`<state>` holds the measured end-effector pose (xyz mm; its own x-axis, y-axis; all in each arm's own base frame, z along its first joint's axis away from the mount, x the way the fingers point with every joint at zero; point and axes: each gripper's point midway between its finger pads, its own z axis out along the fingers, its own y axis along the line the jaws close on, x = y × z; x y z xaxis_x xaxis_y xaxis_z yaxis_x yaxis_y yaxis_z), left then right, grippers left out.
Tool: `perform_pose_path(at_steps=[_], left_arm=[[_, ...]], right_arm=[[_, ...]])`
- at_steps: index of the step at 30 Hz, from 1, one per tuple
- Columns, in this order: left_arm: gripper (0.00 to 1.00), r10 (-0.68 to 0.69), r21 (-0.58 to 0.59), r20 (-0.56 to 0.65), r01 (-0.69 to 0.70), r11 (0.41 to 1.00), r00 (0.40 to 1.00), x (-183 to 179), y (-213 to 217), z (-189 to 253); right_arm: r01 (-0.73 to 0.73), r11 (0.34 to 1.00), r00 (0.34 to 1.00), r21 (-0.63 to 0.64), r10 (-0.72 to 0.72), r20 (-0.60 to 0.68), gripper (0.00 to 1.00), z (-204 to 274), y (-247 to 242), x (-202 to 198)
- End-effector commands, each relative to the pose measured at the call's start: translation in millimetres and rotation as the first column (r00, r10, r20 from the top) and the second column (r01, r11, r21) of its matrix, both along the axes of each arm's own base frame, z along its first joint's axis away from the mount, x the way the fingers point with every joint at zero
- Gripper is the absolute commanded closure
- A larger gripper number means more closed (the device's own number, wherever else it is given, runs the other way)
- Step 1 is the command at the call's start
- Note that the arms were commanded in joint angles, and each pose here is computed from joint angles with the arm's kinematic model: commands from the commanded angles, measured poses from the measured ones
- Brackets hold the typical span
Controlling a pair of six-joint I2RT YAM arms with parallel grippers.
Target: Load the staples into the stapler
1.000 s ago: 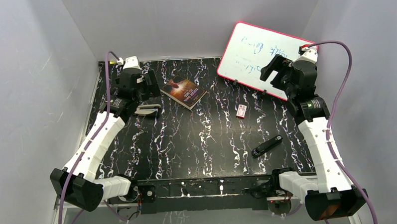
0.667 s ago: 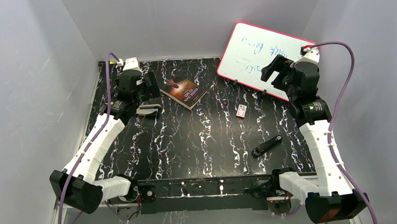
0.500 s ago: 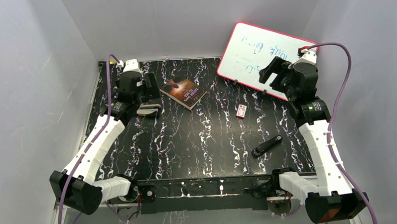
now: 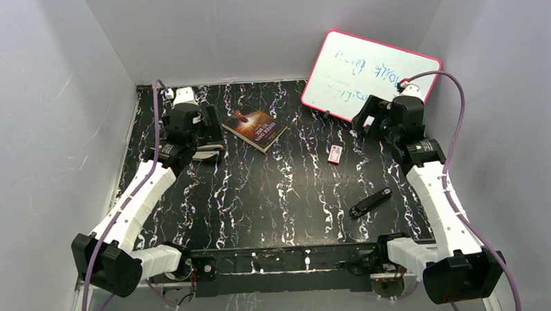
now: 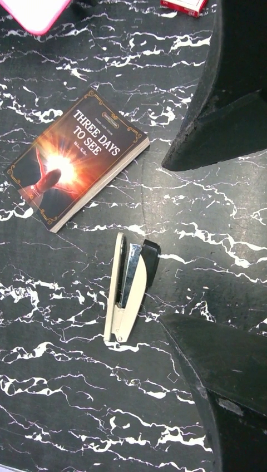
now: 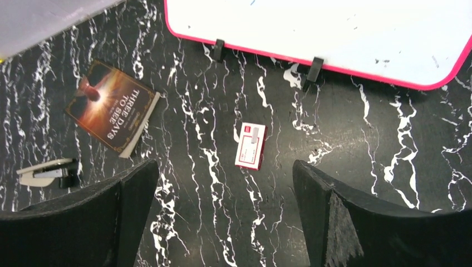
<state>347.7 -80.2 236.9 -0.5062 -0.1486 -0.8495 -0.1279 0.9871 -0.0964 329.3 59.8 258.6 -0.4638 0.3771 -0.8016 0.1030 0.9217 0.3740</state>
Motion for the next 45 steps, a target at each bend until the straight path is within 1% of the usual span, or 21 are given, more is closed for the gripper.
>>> perform_pose_path(at_steps=[1, 5, 10, 14, 17, 20, 22, 24, 26, 28, 31, 33, 34, 36, 37, 38, 39, 40, 42, 44, 45], left_arm=[[0.02, 0.025, 0.016, -0.013, -0.025, 1.0, 1.0, -1.2, 6.9, -12.3], [0.02, 0.005, 0.028, -0.037, -0.004, 1.0, 0.999, -2.1, 5.1, -17.5], [0.02, -0.017, 0.029, -0.069, 0.019, 0.999, 0.997, 0.2, -0.2, -33.0], [0.02, 0.075, 0.046, -0.145, -0.069, 0.997, 0.987, -3.7, 10.0, -51.5], [0.02, 0.103, 0.017, -0.171, -0.101, 0.995, 0.98, -3.5, 14.4, -62.0], [0.02, 0.139, -0.038, -0.194, -0.149, 0.988, 0.971, -3.0, 20.2, -63.2], [0.02, 0.16, -0.062, -0.193, -0.175, 0.983, 0.968, -4.4, 28.7, -62.5], [0.02, 0.201, -0.084, -0.189, -0.22, 0.972, 0.961, -7.4, 41.8, -63.2], [0.02, 0.224, -0.131, -0.197, -0.252, 0.959, 0.955, -9.3, 51.9, -66.7], [0.02, 0.252, -0.149, -0.214, -0.287, 0.946, 0.944, -12.1, 62.8, -68.4], [0.02, 0.293, -0.111, -0.216, -0.321, 0.941, 0.932, -19.0, 73.9, -66.8], [0.02, 0.303, -0.09, -0.199, -0.325, 0.941, 0.932, -22.2, 79.3, -63.0], [0.02, 0.284, -0.086, -0.188, -0.303, 0.949, 0.94, -22.1, 78.4, -60.2], [0.02, 0.215, -0.098, -0.169, -0.234, 0.967, 0.962, -18.4, 70.3, -55.9], [0.02, 0.19, -0.108, -0.165, -0.209, 0.972, 0.968, -16.5, 66.0, -54.8], [0.02, 0.178, -0.115, -0.168, -0.198, 0.973, 0.97, -15.5, 63.8, -55.5], [0.02, 0.17, -0.115, -0.172, -0.191, 0.975, 0.97, -14.4, 62.8, -57.3], [0.02, 0.17, -0.112, -0.175, -0.191, 0.975, 0.97, -13.7, 63.1, -59.5], [0.02, 0.172, -0.107, -0.181, -0.194, 0.975, 0.968, -12.3, 63.3, -63.7], [0.02, 0.164, -0.115, -0.185, -0.187, 0.976, 0.969, -11.5, 61.3, -65.6], [0.02, 0.16, -0.118, -0.186, -0.183, 0.976, 0.969, -11.2, 60.3, -66.9]], right_arm=[[-0.039, 0.999, 0.998, -0.004, 0.039, -0.043, 0.02, -17.9, 4.9, 2.9], [-0.005, 1.0, 0.994, -0.029, 0.002, -0.11, 0.02, -43.5, -1.5, 5.7], [-0.037, 0.998, 0.981, -0.052, 0.026, -0.191, 0.05, -73.1, 1.4, 4.0], [-0.065, 0.994, 0.973, -0.088, 0.043, -0.226, 0.05, -89.2, 7.4, 3.9], [-0.16, 0.983, 0.962, -0.091, 0.135, -0.236, 0.04, -93.4, 29.0, 5.8], [-0.256, 0.96, 0.954, -0.112, 0.233, -0.187, 0.03, -89.8, 53.9, 11.2], [-0.312, 0.945, 0.944, -0.099, 0.296, -0.148, 0.02, -83.8, 68.9, 17.1], [-0.437, 0.897, 0.898, -0.072, 0.432, -0.079, 0.02, -73.1, 92.7, 21.4], [-0.513, 0.857, 0.858, -0.056, 0.512, -0.037, 0.02, -62.1, 108.1, 24.8], [-0.522, 0.851, 0.852, -0.05, 0.524, 0.015, 0.02, -51.2, 114.6, 33.3], [-0.49, 0.871, 0.863, -0.034, 0.49, 0.121, 0.02, -36.5, 119.5, 50.6], [-0.472, 0.881, 0.868, -0.019, 0.469, 0.162, 0.02, -31.2, 121.2, 58.2], [-0.466, 0.884, 0.873, -0.008, 0.462, 0.156, 0.02, -31.3, 121.4, 58.9], [-0.4, 0.916, 0.914, -0.001, 0.399, 0.075, 0.03, -38.1, 110.2, 60.2], [-0.297, 0.955, 0.955, -0.002, 0.297, -0.022, 0.03, -50.9, 92.7, 56.9], [-0.172, 0.985, 0.982, -0.004, 0.171, -0.074, 0.03, -55.1, 74.8, 55.1], [-0.051, 0.999, 0.991, -0.003, 0.051, -0.128, 0.02, -62.2, 57.8, 47.2], [0.053, 0.999, 0.984, 0.009, -0.05, -0.168, 0.02, -66.8, 44.7, 36.8], [0.239, 0.971, 0.948, 0.031, -0.226, -0.227, 0.02, -73.0, 21.2, 11.3], [0.432, 0.899, 0.877, 0.073, -0.399, -0.267, 0.02, -74.1, -1.0, -16.2], [0.477, 0.875, 0.856, 0.084, -0.442, -0.267, 0.02, -72.2, -8.9, -28.2]])
